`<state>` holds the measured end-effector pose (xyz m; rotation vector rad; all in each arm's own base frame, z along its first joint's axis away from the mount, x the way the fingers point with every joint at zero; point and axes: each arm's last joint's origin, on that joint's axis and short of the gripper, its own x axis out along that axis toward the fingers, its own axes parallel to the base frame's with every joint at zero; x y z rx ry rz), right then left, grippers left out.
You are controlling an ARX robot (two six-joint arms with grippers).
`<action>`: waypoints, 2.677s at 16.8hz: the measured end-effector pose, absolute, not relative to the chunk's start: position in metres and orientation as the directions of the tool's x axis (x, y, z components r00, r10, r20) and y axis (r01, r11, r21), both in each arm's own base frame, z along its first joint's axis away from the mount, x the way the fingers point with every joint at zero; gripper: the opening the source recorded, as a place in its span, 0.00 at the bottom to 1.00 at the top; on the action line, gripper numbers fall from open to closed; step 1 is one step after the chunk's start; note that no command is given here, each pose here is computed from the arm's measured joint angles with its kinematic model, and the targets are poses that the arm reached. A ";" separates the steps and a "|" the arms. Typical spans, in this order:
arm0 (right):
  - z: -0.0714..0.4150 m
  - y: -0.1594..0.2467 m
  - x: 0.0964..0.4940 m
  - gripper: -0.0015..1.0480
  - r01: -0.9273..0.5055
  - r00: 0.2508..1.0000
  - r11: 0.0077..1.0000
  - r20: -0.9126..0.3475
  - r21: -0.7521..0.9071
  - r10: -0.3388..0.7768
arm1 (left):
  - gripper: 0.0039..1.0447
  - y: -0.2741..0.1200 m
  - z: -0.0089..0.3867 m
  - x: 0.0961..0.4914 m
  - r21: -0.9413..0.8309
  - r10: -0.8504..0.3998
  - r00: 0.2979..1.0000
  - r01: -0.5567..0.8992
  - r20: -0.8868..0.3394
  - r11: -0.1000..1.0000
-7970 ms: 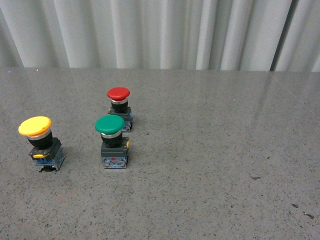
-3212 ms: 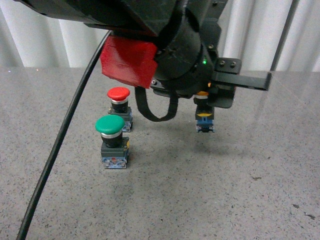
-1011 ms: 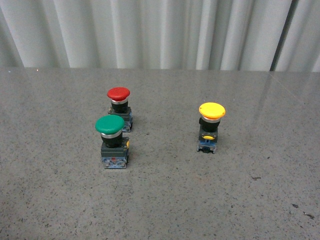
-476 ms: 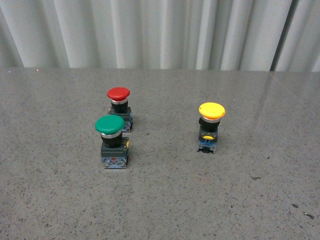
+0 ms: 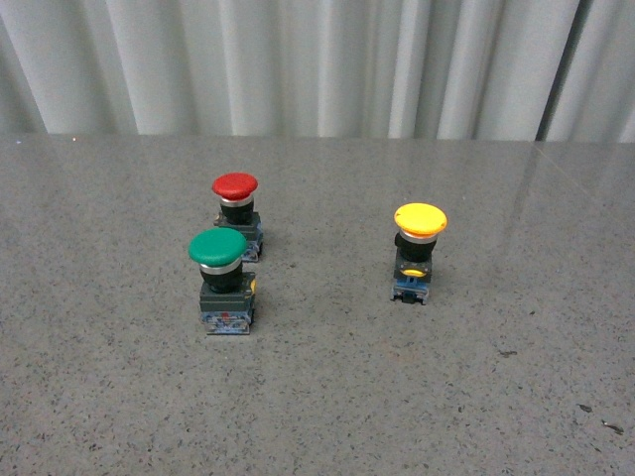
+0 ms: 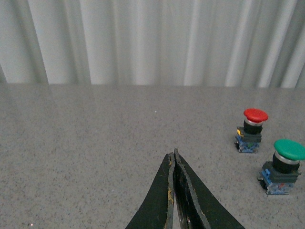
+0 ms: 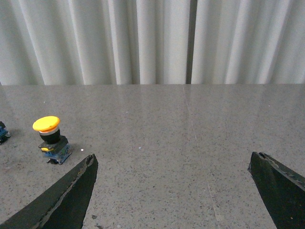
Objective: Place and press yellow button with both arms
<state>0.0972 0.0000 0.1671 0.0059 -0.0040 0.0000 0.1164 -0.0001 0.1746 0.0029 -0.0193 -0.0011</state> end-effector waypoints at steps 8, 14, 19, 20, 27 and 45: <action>0.167 0.000 0.097 0.94 0.000 1.000 1.000 0.004 0.006 0.000 | 0.01 0.000 0.167 0.098 0.003 0.000 1.000 0.000 -0.001 1.000; 0.167 0.000 0.097 0.94 0.000 1.000 1.000 0.004 0.006 0.000 | 0.44 0.000 0.167 0.098 0.002 0.000 1.000 0.000 -0.001 1.000; 0.167 0.000 0.097 0.94 0.000 1.000 1.000 0.004 0.006 0.000 | 0.60 0.000 0.167 0.098 0.002 0.000 1.000 0.000 -0.001 1.000; 0.167 0.000 0.097 0.94 0.000 1.000 1.000 0.004 0.006 0.000 | 0.61 0.000 0.167 0.098 0.002 0.000 1.000 0.000 -0.001 1.000; 0.167 0.000 0.097 0.94 0.000 1.000 1.000 0.004 0.006 0.000 | 0.80 0.000 0.167 0.098 0.002 0.000 1.000 0.000 -0.001 1.000; 0.176 0.149 0.313 0.07 -0.347 0.904 0.937 -0.257 0.024 0.342 | 0.94 0.000 0.167 0.098 0.002 0.000 1.000 0.000 -0.001 1.000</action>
